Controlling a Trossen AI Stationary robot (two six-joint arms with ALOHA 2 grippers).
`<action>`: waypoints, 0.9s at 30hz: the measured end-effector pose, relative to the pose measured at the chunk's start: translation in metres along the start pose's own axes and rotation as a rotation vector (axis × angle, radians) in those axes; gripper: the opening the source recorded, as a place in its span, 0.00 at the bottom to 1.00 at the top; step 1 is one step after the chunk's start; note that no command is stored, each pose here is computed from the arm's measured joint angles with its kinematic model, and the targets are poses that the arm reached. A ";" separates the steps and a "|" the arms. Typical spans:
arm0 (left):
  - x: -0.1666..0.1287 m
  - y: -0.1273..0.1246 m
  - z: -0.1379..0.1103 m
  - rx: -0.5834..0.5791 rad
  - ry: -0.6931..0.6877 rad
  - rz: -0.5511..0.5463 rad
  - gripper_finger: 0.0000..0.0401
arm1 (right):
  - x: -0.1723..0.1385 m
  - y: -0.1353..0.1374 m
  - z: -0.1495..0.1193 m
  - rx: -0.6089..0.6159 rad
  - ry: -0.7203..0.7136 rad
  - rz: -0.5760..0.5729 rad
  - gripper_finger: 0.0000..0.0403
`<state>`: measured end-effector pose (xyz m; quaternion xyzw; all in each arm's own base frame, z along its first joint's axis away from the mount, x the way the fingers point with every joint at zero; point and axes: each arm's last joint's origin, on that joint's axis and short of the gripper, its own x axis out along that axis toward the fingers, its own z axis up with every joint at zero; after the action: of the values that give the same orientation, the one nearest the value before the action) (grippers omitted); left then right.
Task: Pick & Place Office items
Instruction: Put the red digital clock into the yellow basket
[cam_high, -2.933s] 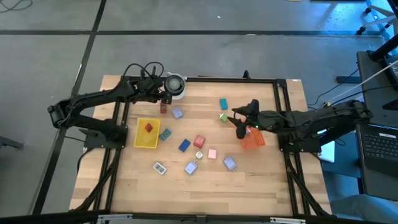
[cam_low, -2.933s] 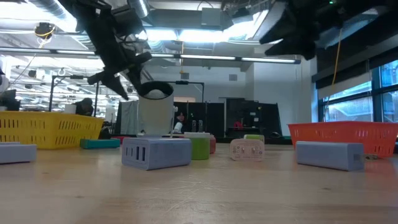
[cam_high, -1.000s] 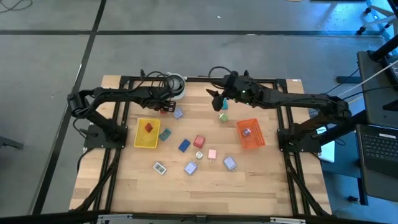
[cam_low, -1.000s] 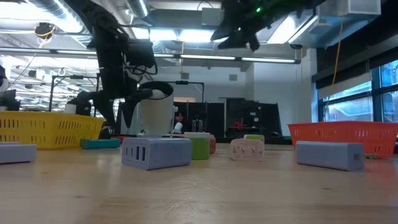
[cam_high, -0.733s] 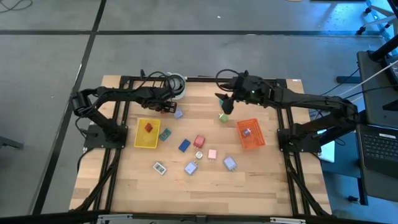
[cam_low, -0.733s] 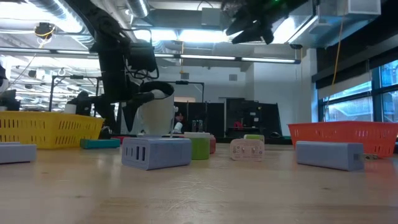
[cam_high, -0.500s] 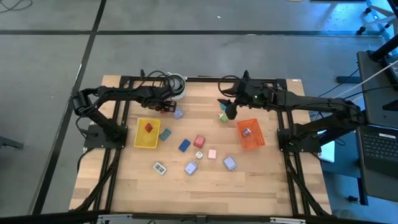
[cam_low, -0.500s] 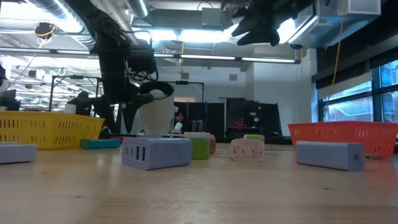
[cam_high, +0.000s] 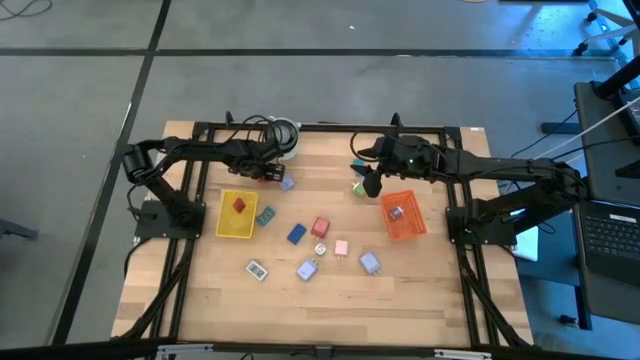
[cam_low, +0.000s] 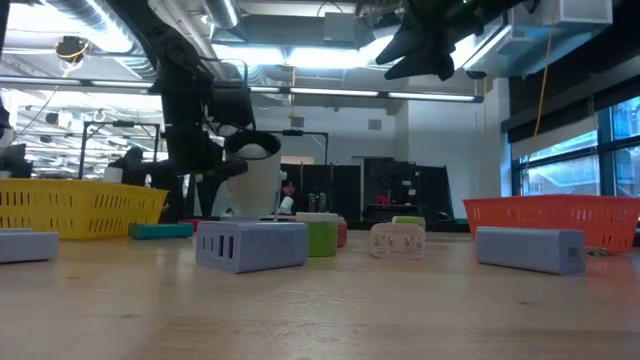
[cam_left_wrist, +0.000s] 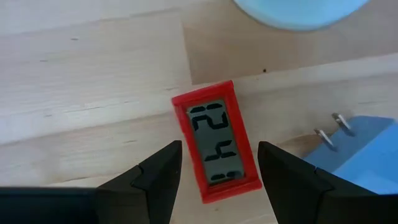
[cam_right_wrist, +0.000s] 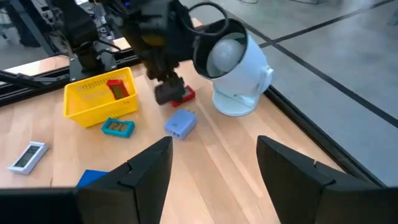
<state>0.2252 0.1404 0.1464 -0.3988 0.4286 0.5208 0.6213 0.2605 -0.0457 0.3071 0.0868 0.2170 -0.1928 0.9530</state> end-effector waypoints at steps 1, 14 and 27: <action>0.002 -0.002 0.000 0.002 -0.001 -0.003 0.52 | 0.000 0.001 0.000 -0.002 0.000 0.003 0.58; 0.012 -0.006 -0.001 0.024 0.005 -0.009 0.52 | -0.001 0.007 -0.001 -0.020 -0.004 0.000 0.58; 0.012 -0.007 -0.004 0.064 0.010 -0.001 0.46 | -0.001 0.007 -0.003 -0.027 0.011 0.006 0.58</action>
<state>0.2329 0.1398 0.1341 -0.3814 0.4478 0.5046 0.6319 0.2610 -0.0384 0.3060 0.0754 0.2245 -0.1867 0.9534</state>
